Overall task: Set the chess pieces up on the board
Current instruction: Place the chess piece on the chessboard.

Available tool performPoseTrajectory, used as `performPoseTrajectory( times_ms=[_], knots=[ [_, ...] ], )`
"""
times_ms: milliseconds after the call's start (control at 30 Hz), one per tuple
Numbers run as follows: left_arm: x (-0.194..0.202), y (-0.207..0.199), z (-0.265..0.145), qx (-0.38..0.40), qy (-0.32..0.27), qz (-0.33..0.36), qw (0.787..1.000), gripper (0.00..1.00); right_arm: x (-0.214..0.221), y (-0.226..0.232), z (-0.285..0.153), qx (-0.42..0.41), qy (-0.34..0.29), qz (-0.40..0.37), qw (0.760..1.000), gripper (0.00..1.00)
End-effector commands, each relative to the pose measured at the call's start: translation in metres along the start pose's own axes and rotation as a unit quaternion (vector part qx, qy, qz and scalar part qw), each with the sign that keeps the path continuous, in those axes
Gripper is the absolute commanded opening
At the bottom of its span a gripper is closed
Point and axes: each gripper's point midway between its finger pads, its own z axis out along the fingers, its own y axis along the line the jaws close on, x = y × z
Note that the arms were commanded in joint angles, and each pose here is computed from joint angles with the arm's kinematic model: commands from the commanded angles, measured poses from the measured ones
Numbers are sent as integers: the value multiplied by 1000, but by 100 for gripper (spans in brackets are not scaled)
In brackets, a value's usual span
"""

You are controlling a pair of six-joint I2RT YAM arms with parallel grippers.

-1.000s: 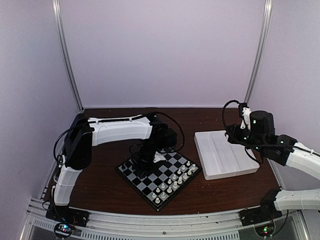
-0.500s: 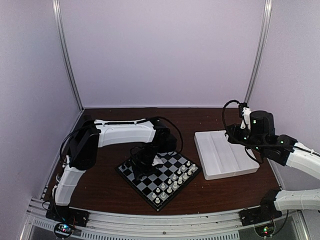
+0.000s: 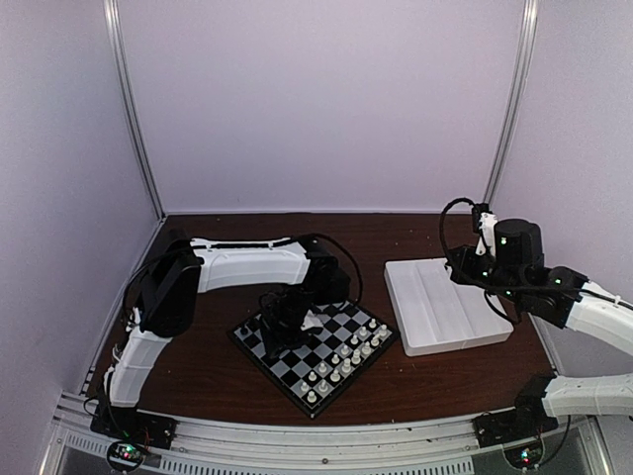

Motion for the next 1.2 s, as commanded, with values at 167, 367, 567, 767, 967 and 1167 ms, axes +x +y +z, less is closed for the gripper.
performPoseTrajectory(
  times_ms=[167, 367, 567, 767, 967, 1167],
  knots=[
    [-6, 3, -9, -2, -10, 1, 1000, 24, 2, -5, 3, 12, 0, 5, 1000, 0],
    [-9, 5, -16, -8, -26, -1, 1000, 25, 1, -4, 2, 12, 0, 4, 1000, 0],
    [-27, 8, -64, -3, -146, -14, 989, 33, 6, -2, 9, 9, 13, -9, 1000, 0],
    [-24, 15, -121, 14, -270, -31, 962, 37, 15, 24, 24, -47, 49, -30, 997, 0],
    [-13, 39, -149, 27, -358, -76, 930, 39, 33, 79, 38, -181, 101, -45, 977, 0],
    [-5, 46, -166, 108, -441, -108, 884, 40, 63, 139, 44, -278, 142, -91, 946, 0]
  ],
)
